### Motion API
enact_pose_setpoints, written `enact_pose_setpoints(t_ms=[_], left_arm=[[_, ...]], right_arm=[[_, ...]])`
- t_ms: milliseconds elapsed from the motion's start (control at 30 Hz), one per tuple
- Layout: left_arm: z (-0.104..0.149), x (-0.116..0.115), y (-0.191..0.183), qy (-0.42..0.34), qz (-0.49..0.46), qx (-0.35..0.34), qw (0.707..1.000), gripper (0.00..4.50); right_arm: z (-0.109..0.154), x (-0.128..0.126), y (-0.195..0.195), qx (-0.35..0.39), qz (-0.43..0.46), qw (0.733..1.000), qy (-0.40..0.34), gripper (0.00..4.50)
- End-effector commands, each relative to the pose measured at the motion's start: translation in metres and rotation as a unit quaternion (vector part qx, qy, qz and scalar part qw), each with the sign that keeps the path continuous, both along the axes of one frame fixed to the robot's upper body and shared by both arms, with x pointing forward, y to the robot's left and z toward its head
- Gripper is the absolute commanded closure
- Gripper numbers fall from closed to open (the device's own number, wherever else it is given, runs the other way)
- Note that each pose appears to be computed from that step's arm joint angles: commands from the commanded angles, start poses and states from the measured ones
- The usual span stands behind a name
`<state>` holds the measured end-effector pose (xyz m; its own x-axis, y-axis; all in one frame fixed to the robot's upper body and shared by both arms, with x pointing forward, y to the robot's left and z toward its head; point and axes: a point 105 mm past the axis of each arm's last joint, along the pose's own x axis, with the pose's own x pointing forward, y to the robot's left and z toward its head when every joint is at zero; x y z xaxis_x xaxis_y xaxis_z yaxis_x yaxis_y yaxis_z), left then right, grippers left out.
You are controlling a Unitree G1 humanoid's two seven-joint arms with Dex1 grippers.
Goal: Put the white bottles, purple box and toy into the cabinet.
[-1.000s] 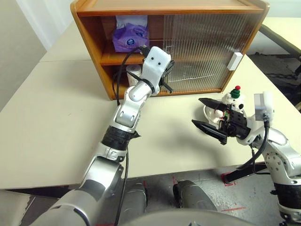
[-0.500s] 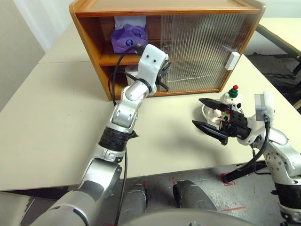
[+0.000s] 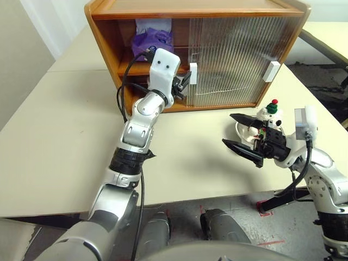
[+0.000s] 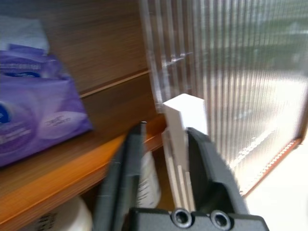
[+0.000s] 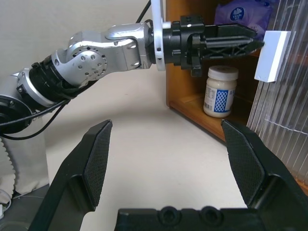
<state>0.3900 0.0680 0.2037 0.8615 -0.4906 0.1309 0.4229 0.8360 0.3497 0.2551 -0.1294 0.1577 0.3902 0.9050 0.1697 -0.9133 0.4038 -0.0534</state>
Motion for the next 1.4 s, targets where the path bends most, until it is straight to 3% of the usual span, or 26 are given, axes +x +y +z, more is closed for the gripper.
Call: enact_pose_setpoints(t_ms=[33, 67, 200, 400, 567, 733, 967, 1400], left_arm=[[0.009, -0.013, -0.011, -0.026, -0.046, -0.015, 0.999, 4.13], [0.01, -0.016, -0.013, -0.03, -0.054, -0.016, 0.998, 4.47], [0.018, -0.032, -0.027, -0.056, -0.107, -0.011, 0.993, 4.47], [0.017, -0.037, -0.038, -0.061, -0.137, -0.001, 0.989, 4.47], [-0.005, -0.021, -0.042, -0.008, -0.109, 0.008, 0.994, 4.47], [-0.009, -0.005, -0.04, 0.021, -0.067, 0.01, 0.998, 4.47], [-0.017, 0.001, -0.032, 0.04, -0.034, 0.012, 0.999, 4.47], [-0.017, 0.005, -0.017, 0.048, 0.03, -0.015, 0.998, 4.47]], right_arm=[[0.001, 0.0, 0.0, -0.002, -0.001, 1.0, -0.003, 0.0], [0.001, 0.0, 0.0, -0.002, -0.002, 1.0, -0.003, 0.0], [0.0, -0.001, -0.001, -0.001, -0.004, 1.0, -0.002, 0.0], [0.0, -0.003, -0.001, 0.0, -0.004, 1.0, 0.0, 0.0], [0.0, -0.002, -0.003, 0.002, -0.01, 1.0, -0.002, 0.0], [0.003, 0.006, -0.01, -0.002, -0.054, 0.998, -0.028, 0.0], [0.013, 0.009, -0.019, 0.034, -0.087, 0.994, -0.048, 0.0], [0.01, 0.006, -0.017, 0.029, -0.07, 0.996, -0.039, 0.0]])
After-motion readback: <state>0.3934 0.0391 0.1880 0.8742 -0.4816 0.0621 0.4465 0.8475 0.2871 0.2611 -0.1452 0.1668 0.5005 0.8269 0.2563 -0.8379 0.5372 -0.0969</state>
